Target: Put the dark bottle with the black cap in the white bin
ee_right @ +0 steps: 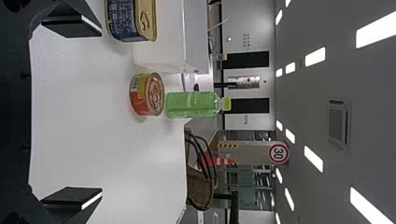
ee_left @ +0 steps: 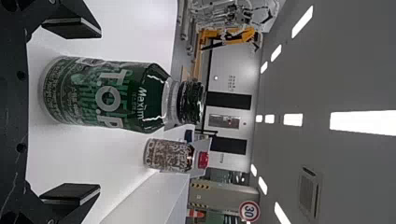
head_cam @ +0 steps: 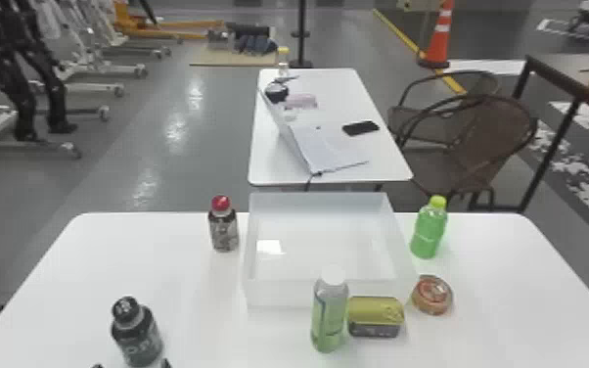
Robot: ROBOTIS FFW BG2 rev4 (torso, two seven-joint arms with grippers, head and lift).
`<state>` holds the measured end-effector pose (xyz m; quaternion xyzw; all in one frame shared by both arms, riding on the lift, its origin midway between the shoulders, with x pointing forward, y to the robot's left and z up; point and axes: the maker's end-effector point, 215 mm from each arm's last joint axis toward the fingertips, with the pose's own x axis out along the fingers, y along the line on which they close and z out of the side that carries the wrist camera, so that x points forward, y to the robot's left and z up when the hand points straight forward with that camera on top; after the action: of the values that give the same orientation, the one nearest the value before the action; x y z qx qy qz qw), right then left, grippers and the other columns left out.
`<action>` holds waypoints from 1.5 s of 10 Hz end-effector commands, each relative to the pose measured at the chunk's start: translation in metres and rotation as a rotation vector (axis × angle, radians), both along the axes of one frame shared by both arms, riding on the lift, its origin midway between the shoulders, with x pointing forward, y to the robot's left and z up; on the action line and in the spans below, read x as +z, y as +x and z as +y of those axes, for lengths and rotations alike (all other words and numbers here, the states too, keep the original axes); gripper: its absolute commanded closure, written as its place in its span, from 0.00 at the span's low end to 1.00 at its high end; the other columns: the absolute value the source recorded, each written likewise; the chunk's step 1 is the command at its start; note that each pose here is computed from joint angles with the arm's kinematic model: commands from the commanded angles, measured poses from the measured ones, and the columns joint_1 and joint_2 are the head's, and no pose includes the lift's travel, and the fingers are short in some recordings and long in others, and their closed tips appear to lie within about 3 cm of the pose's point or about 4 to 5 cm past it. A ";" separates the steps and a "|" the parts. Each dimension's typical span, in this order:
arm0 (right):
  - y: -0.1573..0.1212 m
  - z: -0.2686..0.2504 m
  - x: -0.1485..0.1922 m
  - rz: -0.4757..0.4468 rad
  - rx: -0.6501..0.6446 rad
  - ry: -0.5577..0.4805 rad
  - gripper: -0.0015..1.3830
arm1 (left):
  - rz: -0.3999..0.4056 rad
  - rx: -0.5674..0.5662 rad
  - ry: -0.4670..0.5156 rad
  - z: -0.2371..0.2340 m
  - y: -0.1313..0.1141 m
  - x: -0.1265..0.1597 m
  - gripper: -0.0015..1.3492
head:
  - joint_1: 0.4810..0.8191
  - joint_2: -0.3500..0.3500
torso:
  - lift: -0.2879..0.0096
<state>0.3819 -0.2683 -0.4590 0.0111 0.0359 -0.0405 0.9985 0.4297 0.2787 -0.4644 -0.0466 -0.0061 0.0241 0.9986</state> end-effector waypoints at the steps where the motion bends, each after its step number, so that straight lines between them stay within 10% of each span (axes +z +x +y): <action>1: 0.000 0.000 0.000 0.001 0.000 0.000 0.07 | 0.000 0.000 -0.001 -0.001 0.000 0.000 0.10 | 0.20 0.50 | 0.63; 12: 0.002 0.003 -0.002 0.001 0.002 0.009 0.07 | -0.005 0.006 0.008 0.004 0.038 0.000 0.11 | 0.20 0.50 | 0.63; 15: 0.002 0.004 -0.002 0.003 0.003 0.008 0.07 | 0.004 0.020 0.015 0.012 0.057 -0.007 0.28 | 0.20 0.50 | 0.63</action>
<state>0.3841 -0.2649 -0.4613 0.0150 0.0373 -0.0391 0.9984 0.4840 0.2907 -0.4693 -0.0373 -0.0074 0.0333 0.9987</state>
